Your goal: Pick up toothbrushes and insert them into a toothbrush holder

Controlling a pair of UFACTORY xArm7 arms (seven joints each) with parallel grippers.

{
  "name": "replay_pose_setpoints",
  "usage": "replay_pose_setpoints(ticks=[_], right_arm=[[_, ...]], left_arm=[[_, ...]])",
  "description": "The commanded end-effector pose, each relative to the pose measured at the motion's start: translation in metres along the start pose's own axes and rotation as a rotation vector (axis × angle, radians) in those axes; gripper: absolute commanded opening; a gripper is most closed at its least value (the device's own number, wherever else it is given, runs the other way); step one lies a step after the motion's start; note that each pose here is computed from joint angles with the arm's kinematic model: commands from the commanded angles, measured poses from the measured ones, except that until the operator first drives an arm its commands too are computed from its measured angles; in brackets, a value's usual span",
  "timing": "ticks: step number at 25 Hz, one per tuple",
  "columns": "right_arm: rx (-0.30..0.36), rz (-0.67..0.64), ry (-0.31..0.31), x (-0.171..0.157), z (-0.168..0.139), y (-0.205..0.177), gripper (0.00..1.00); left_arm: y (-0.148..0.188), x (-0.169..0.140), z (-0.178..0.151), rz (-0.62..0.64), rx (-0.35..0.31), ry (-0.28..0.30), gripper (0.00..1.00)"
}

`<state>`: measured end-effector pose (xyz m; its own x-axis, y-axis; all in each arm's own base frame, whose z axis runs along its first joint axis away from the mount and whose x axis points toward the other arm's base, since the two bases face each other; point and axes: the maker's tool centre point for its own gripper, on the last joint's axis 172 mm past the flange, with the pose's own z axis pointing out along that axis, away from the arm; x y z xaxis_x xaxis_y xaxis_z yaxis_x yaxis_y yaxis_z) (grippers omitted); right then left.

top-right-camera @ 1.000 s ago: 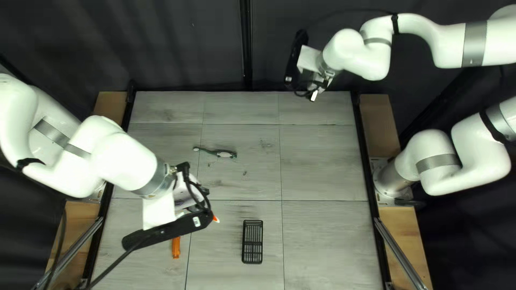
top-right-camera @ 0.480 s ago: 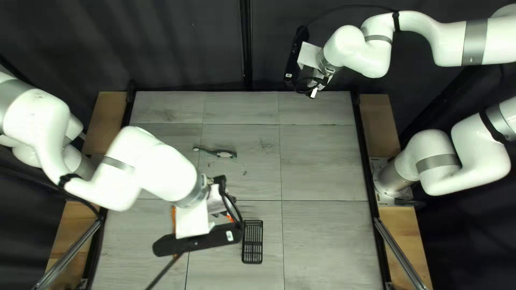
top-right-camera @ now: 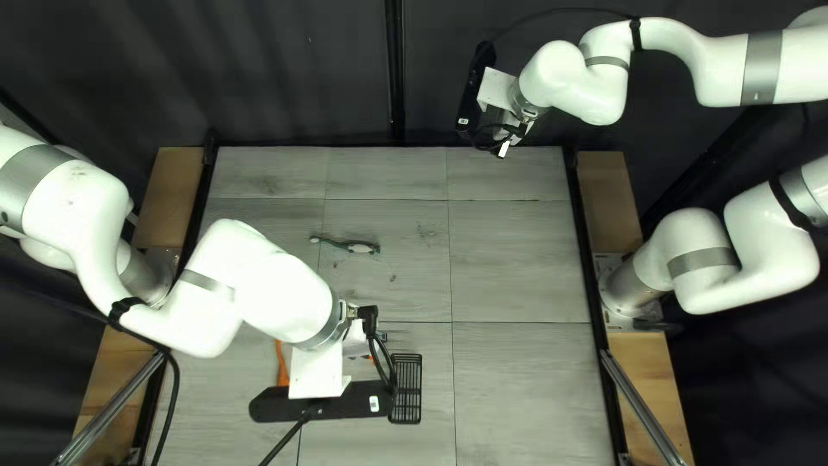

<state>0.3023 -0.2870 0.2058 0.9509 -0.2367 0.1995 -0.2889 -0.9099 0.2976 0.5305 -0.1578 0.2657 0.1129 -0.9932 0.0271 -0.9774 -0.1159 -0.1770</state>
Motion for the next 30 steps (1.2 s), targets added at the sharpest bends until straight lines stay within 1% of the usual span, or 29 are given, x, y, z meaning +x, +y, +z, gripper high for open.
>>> replay_pose_setpoints(ticks=[1,4,7,10,13,18,24,30], right_arm=[[0.0,0.0,0.0,0.0,0.0,0.0,1.0],[0.0,0.0,0.0,0.0,0.0,0.0,1.0],[0.0,0.0,0.0,0.0,0.0,0.0,1.0],[0.0,0.0,0.0,0.0,0.0,0.0,1.0],[0.0,0.0,0.0,0.0,0.0,0.0,1.0],[0.0,0.0,0.0,0.0,0.0,0.0,1.0],[0.0,0.0,0.0,0.0,0.0,0.0,1.0],[0.0,0.0,0.0,0.0,0.0,0.0,1.0]], left_arm=[[-0.004,0.003,-0.006,-0.008,0.02,0.001,0.0],[-0.012,0.022,-0.008,0.014,0.06,-0.027,0.0],[-0.01,0.033,-0.009,0.036,0.075,-0.037,0.0],[-0.007,0.04,-0.008,0.043,0.067,-0.033,0.0],[-0.005,0.049,-0.003,0.054,0.055,-0.012,0.0],[-0.004,0.051,0.005,0.078,0.046,0.0,0.0],[-0.019,0.062,0.013,0.133,0.03,-0.012,0.0],[-0.026,0.057,0.022,0.159,0.011,-0.026,0.0]])
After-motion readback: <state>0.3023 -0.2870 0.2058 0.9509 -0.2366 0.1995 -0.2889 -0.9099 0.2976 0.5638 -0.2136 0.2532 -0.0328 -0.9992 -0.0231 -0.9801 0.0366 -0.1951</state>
